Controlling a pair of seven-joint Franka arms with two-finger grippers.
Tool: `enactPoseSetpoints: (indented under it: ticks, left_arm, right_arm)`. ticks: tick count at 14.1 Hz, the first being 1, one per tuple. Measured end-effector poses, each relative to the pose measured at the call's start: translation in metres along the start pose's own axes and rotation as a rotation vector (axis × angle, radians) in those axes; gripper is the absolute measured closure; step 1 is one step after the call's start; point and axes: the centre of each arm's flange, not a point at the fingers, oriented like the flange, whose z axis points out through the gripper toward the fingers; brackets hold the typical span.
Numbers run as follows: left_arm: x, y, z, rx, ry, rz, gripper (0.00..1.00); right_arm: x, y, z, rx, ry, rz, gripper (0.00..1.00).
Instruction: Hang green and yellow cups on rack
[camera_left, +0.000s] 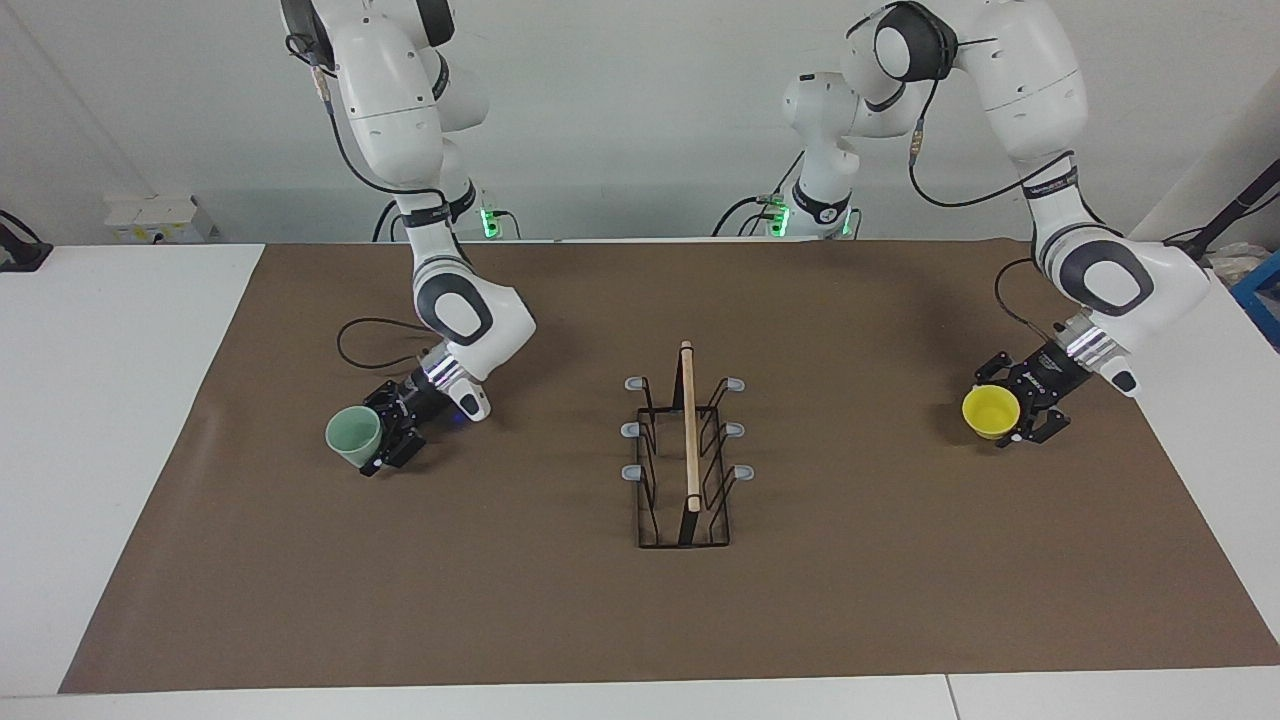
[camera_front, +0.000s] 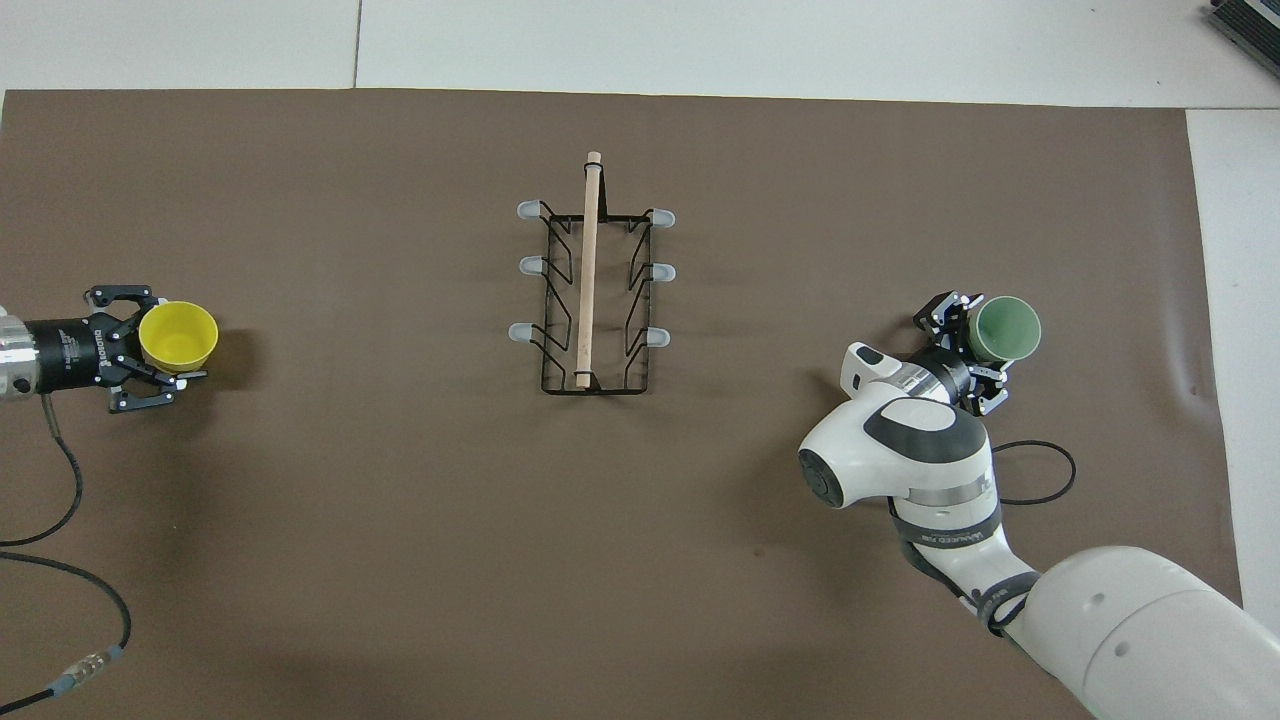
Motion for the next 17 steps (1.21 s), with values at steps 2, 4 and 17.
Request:
enactPoseSetpoints:
  ticks: [2,4,17]
  left_arm:
    - [-0.003,0.002,0.002,0.002,0.012,0.014,0.29]
    - [-0.007,0.007,-0.003,-0.003,0.02,0.041,0.31]
    - [-0.139,0.083,-0.091,0.024,0.23,0.502,0.31]
  right_arm:
    - [0.0,-0.001,0.001,-0.002,-0.001,-0.002,0.29]
    - [0.0,-0.001,0.0,-0.002,0.0,0.006,0.33]
    - [-0.035,0.038,-0.035,0.257,0.156,0.293,0.33]
